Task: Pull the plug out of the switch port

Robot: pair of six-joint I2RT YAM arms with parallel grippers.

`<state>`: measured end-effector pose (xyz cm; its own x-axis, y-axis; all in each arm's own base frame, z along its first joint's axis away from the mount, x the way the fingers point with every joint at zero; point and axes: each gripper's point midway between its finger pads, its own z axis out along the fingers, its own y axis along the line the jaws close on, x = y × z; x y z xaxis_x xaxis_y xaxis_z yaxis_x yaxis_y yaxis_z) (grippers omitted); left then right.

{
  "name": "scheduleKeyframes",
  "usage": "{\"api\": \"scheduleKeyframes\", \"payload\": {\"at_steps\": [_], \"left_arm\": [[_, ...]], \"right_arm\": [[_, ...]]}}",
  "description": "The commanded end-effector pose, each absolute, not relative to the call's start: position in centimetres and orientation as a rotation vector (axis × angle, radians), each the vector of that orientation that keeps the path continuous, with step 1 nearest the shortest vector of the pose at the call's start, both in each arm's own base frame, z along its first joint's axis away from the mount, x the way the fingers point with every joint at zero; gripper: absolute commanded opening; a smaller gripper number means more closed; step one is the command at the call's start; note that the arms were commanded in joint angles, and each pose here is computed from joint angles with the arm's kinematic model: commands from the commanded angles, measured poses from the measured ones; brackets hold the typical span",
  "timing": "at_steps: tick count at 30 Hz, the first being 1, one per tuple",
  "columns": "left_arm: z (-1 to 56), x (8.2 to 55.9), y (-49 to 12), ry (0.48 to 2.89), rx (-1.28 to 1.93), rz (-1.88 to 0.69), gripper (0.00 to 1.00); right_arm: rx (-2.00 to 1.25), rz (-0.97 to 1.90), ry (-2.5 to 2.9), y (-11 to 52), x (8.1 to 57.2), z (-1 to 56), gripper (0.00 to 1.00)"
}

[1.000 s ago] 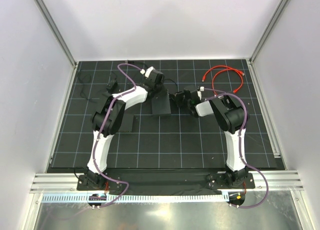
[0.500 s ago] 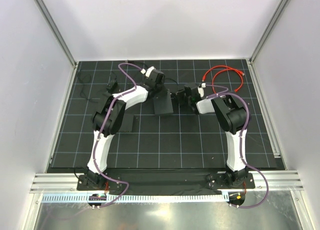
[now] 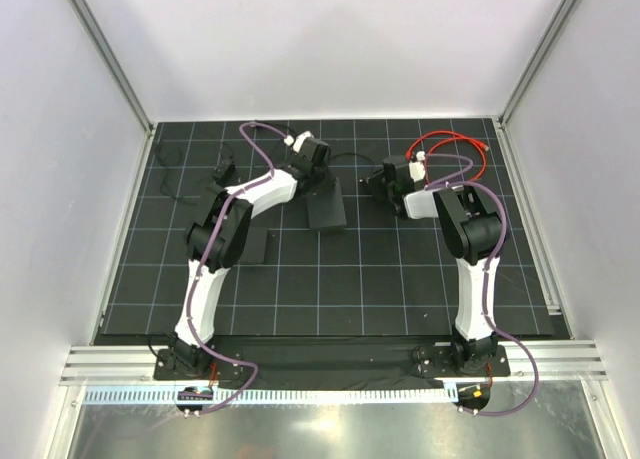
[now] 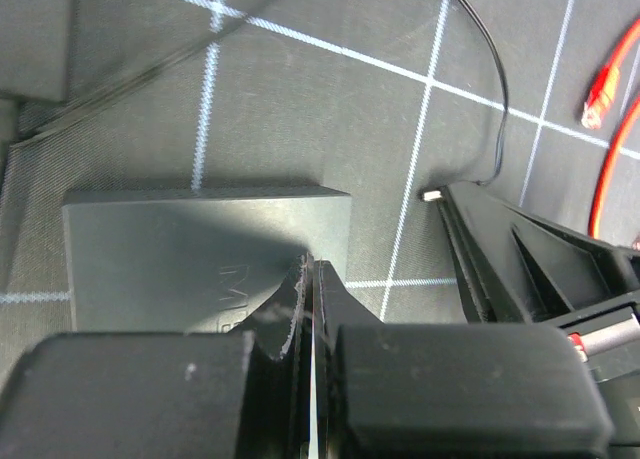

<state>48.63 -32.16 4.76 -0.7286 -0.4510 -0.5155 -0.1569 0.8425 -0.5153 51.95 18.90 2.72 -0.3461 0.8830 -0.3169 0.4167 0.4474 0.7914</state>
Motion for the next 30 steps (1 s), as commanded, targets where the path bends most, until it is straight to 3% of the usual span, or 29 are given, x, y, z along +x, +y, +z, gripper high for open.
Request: {"api": "scheduleKeyframes", "payload": {"at_steps": [1,8,17,23,24,30], "left_arm": [[-4.2,42.4,-29.3,2.681,-0.333,-0.386,0.0],[3.7,44.0,-29.2,2.433,-0.207,-0.487,0.02],[10.7,44.2,-25.2,2.153,-0.256,-0.545,0.06],[12.7,44.4,-19.5,2.062,-0.357,-0.481,0.07],[12.7,44.4,-18.7,2.055,-0.377,-0.459,0.07],[11.6,43.8,-14.5,2.018,-0.571,-0.413,0.07]], "right_arm": [[0.806,0.773,1.923,19.6,52.7,7.5,0.01],[0.439,0.706,1.931,20.8,54.1,12.6,0.01],[0.239,0.897,1.912,28.6,56.0,17.9,0.01],[-0.035,1.098,1.934,37.7,55.0,17.1,0.01],[-0.029,1.114,1.969,38.4,55.3,14.8,0.01],[-0.082,1.177,1.998,42.1,55.1,13.3,0.01]]}}
